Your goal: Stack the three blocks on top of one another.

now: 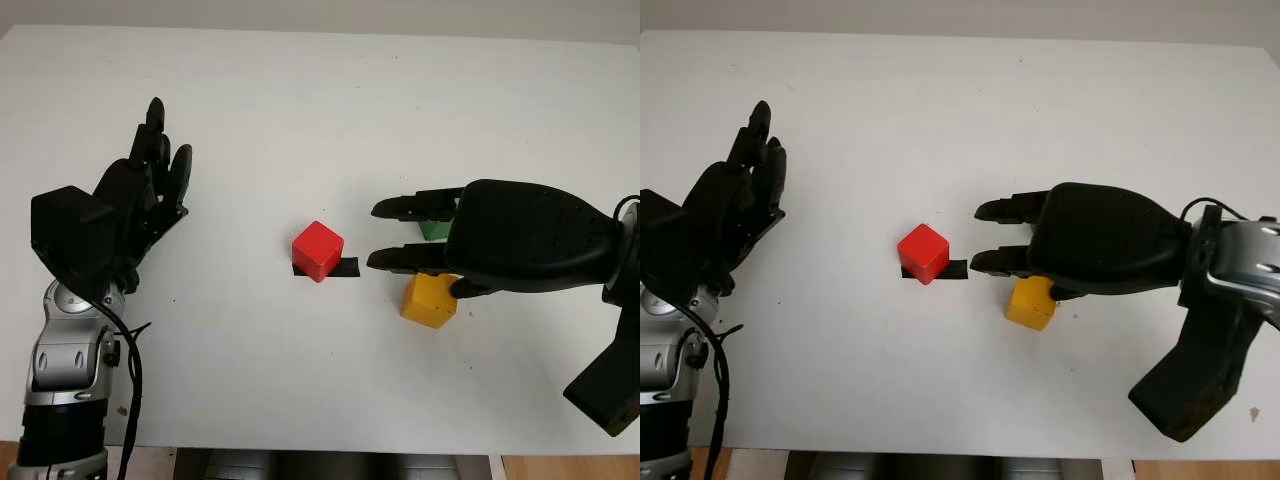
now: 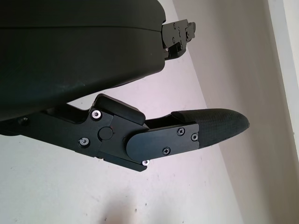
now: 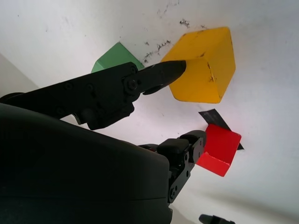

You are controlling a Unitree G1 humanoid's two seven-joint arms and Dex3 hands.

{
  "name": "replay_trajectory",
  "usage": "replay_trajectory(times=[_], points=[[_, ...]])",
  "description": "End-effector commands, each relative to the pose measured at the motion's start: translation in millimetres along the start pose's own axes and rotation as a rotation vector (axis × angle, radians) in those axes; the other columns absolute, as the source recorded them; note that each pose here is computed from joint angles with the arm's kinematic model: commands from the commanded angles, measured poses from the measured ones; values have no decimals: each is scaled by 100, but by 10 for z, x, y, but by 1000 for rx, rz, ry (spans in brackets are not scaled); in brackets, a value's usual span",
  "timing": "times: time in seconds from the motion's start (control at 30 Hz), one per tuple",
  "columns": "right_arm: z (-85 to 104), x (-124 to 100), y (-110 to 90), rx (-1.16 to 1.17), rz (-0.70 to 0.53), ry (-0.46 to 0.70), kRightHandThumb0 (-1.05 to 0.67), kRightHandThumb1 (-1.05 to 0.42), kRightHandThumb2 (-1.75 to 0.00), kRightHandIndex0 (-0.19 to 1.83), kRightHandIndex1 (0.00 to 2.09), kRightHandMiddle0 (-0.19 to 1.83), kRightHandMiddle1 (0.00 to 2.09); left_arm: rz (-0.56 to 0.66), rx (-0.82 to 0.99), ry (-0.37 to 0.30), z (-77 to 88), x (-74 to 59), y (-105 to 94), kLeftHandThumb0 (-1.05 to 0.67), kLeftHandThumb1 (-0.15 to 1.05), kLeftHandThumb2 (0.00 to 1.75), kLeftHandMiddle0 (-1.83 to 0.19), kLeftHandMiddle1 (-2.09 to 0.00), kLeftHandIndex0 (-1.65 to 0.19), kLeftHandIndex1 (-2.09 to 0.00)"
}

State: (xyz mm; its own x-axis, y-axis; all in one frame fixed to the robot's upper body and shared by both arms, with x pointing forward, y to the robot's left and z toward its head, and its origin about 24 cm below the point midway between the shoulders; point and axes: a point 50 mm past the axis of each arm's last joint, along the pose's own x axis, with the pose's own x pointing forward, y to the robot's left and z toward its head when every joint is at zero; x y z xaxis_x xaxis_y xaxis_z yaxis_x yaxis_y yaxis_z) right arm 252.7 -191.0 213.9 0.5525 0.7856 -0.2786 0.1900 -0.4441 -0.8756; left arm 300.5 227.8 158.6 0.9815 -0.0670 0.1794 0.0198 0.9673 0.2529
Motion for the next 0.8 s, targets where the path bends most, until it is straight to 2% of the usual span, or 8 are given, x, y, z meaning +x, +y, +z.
replay_trajectory(times=[0.0, 0.17, 0.3, 0.43, 0.6, 0.7, 0.77], points=[[38, -7, 60, 12, 32, -13, -53, -84, -5, 25, 2, 42, 2, 9, 13, 6, -2, -44, 27, -86, 105, 62, 19, -3, 19, -2], [-137, -68, -169, -60, 4, 102, -72, -84, -6, 13, 0, 28, 1, 13, 7, -5, -21, -43, 11, -83, 105, 61, 19, -3, 19, -3], [-319, -133, -414, -83, -163, 201, -76, -83, -5, 17, 4, 32, 4, -4, 15, -21, -39, -33, -14, -82, 105, 62, 19, -3, 19, -2], [-402, -212, -588, -126, -172, 243, -80, -85, -6, 12, 3, 30, 4, 2, 10, -23, -38, -41, -18, -81, 105, 61, 19, -2, 19, -1], [-324, -234, -526, -125, -142, 204, -84, -85, -5, 16, 6, 34, 6, 6, 12, -21, -38, -43, -4, -81, 105, 61, 19, -2, 19, -1], [-256, -228, -386, -90, -150, 163, -84, -82, -4, 19, 7, 37, 7, 5, 11, -33, -31, -25, -12, -81, 105, 60, 19, -2, 19, -1], [-198, -205, -282, -49, -110, 130, -80, -81, -4, 19, 7, 36, 7, 7, 11, -39, -26, -14, -26, -82, 105, 60, 18, -3, 18, -2]])
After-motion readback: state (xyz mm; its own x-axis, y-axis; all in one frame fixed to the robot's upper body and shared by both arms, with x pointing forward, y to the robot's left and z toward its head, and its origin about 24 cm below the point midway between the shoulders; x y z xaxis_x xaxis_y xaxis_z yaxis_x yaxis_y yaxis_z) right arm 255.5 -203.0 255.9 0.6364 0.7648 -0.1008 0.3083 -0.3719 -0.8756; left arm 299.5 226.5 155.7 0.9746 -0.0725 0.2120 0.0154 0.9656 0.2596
